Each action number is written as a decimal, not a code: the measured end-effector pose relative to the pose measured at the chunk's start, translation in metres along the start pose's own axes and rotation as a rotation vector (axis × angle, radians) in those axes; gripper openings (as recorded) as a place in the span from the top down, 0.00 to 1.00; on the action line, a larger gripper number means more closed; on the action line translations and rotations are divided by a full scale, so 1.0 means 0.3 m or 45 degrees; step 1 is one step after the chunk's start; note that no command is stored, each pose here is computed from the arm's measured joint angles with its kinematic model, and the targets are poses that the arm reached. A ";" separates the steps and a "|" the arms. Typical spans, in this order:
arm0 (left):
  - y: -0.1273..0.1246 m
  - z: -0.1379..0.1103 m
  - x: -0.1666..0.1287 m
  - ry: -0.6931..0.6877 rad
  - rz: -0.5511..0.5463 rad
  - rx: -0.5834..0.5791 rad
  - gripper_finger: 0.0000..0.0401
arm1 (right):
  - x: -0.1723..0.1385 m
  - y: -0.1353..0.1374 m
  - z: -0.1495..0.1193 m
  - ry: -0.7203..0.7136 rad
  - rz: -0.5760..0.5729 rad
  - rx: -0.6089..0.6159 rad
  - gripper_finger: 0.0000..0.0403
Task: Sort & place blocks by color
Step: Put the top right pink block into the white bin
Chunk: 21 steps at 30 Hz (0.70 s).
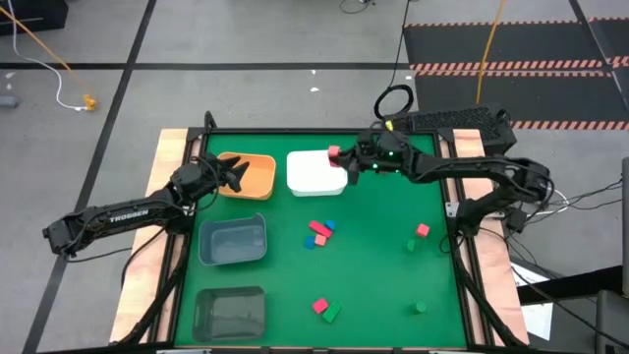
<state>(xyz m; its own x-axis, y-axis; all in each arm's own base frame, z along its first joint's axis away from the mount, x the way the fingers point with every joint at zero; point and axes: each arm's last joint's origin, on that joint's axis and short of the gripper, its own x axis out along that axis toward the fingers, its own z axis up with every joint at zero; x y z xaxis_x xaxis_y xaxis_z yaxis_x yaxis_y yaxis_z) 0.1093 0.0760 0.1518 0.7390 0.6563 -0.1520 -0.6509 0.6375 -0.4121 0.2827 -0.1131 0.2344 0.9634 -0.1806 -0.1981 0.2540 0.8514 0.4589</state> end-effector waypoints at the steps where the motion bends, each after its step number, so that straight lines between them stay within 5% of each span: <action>1: 0.000 0.000 0.000 0.000 0.000 0.000 0.36 | 0.010 -0.002 -0.014 0.024 0.001 -0.009 0.90; 9: 0.000 0.000 0.000 0.000 0.000 0.000 0.36 | 0.077 -0.015 -0.115 0.167 -0.023 0.015 0.77; 21: 0.000 0.000 0.000 0.000 0.000 0.000 0.36 | 0.089 -0.051 -0.134 0.168 -0.156 0.043 0.72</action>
<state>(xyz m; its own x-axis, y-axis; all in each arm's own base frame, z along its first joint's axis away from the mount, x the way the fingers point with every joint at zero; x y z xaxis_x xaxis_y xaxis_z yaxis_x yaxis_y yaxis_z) 0.1093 0.0761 0.1518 0.7388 0.6566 -0.1521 -0.6512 0.6373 -0.4121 0.3012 -0.1111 0.1872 0.9061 -0.2136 -0.3653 0.3734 0.8097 0.4528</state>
